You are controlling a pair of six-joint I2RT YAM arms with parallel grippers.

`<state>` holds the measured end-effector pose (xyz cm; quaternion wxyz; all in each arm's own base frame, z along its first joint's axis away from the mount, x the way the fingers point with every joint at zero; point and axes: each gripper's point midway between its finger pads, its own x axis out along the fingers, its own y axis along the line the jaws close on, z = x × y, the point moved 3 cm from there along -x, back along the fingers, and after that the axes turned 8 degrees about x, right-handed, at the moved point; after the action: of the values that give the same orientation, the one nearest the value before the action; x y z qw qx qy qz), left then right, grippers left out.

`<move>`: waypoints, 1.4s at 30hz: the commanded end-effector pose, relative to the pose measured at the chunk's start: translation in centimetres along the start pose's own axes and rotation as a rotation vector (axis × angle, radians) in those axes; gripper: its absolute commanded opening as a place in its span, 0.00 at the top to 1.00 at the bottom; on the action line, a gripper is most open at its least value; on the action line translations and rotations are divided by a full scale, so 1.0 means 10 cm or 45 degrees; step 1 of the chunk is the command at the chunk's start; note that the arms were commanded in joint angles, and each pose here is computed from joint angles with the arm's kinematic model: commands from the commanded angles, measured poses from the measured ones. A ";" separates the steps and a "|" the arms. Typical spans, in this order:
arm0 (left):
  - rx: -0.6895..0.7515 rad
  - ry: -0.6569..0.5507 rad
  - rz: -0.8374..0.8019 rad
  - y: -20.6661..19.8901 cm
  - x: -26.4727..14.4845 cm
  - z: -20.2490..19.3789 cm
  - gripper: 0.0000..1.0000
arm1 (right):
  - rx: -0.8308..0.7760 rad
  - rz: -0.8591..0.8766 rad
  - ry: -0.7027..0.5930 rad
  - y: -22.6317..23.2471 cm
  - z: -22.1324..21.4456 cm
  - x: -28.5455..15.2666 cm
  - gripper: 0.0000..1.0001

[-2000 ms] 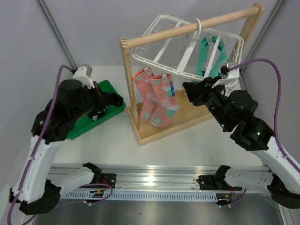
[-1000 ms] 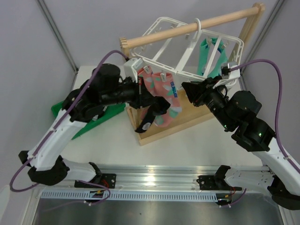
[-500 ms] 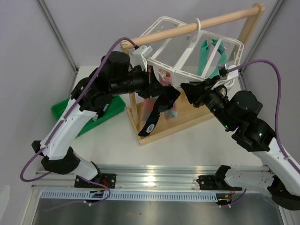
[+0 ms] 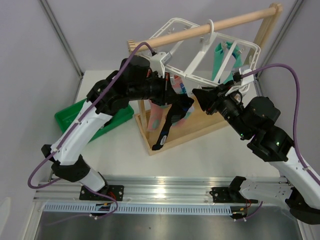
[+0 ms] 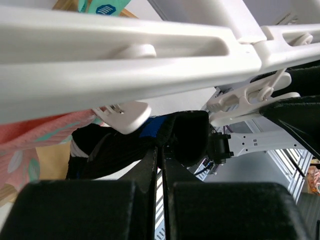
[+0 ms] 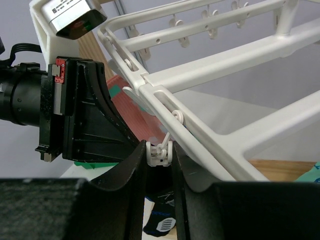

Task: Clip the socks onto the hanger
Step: Clamp the sock onto the hanger.

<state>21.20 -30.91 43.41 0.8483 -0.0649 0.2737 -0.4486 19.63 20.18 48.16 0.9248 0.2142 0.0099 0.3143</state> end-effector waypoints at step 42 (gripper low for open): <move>0.094 -0.160 -0.109 -0.30 -0.30 0.33 0.99 | -0.066 0.097 0.039 0.10 -0.05 0.05 1.00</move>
<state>20.23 -30.83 45.66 0.8472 -0.0626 0.2475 -0.4660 19.74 20.46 47.93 0.9263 0.1916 0.0075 0.3243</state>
